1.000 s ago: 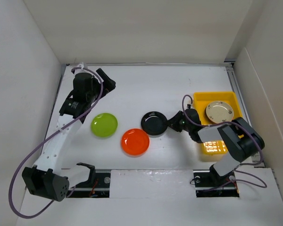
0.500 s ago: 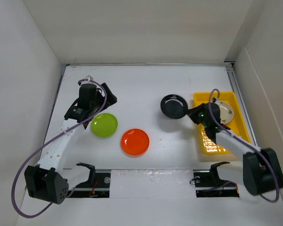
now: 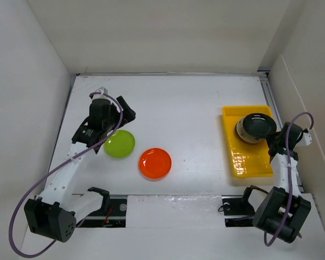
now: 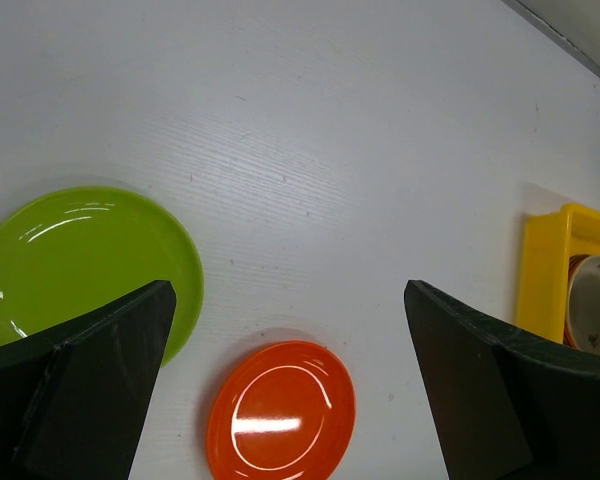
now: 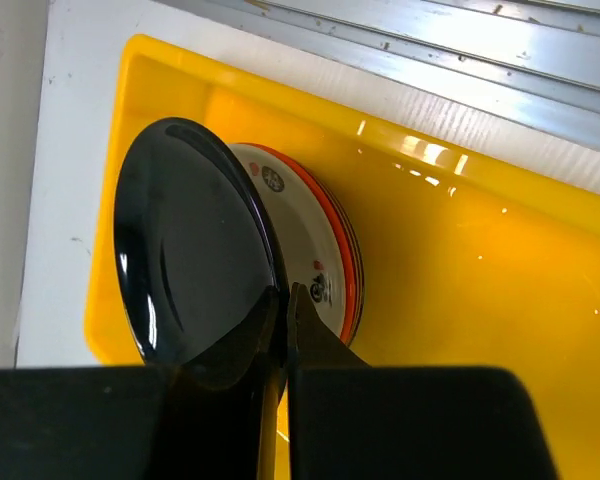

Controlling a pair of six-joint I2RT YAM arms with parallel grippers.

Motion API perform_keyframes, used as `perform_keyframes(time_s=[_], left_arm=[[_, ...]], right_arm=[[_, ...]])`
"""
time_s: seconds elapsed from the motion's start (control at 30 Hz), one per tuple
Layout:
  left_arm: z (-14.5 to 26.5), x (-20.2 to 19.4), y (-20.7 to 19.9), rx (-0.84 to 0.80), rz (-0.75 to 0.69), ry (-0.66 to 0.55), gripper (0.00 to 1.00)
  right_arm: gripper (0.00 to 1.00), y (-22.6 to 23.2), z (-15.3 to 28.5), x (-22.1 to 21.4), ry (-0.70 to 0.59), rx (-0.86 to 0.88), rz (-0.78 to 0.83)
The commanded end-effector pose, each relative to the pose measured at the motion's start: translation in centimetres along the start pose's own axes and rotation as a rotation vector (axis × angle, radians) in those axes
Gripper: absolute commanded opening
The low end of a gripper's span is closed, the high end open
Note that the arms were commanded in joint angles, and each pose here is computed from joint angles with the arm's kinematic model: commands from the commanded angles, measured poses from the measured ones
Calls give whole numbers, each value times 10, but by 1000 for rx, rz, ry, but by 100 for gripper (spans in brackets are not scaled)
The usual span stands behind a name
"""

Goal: Place the plates into the plastic bin on the countertop

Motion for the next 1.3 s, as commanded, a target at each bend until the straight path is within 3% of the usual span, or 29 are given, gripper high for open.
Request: perform_keyframes(time_s=[0.0, 0.03, 0.07, 0.1, 0.2, 0.33, 0.47, 0.6, 0.63, 0.7, 0.73, 0.77, 0.9, 1.1, 1.27], left_arm=[[6, 3, -3, -33, -20, -23, 100], [6, 3, -3, -33, -20, -23, 100], [6, 3, -3, -33, -20, -23, 100], [6, 3, -3, -33, -20, -23, 100], [6, 3, -3, -33, -20, -23, 100], [8, 4, -4, -40, -20, -29, 100], [11, 5, -3, -32, -19, -38, 100], [12, 11, -5, -5, -19, -61, 100], [12, 14, -8, -9, -18, -65, 100], [6, 15, -6, -3, -19, -19, 100], [3, 17, -4, -29, -35, 15, 100], [-6, 21, 0, -50, -22, 53, 100], [-14, 46, 29, -28, 64, 74, 100], [-6, 61, 64, 100, 163, -47, 100], [1, 57, 85, 216, 177, -140, 100]], right_arm=[[5, 4, 8, 13, -34, 34, 2], [13, 6, 9, 15, -30, 42, 2], [34, 7, 10, 14, -19, 56, 3], [80, 9, 14, 16, -28, 77, 12], [100, 11, 25, 17, -41, 100, 12], [100, 16, 47, 26, -90, 136, 30], [100, 28, 70, 20, -34, 255, 76], [100, 68, 81, -28, 134, 590, 226], [100, 96, 98, -53, 221, 822, 304], [99, 115, 101, -95, 379, 937, 422], [99, 125, 103, -111, 382, 918, 467], [99, 145, 136, -140, 430, 1035, 557], [99, 177, 162, -204, 515, 1111, 670], [91, 180, 124, -274, 700, 1055, 712], [74, 170, 107, -312, 851, 1083, 732]])
Point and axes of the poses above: each gripper's point midway between its finger pads, its own z axis back along the fingers, its own y axis along the line the jaws close on, x = y × z, the point moved 8 cm from there along z, back along the fingers, and after that the axes turned 12 degrees about z, right-handed, at the moved point
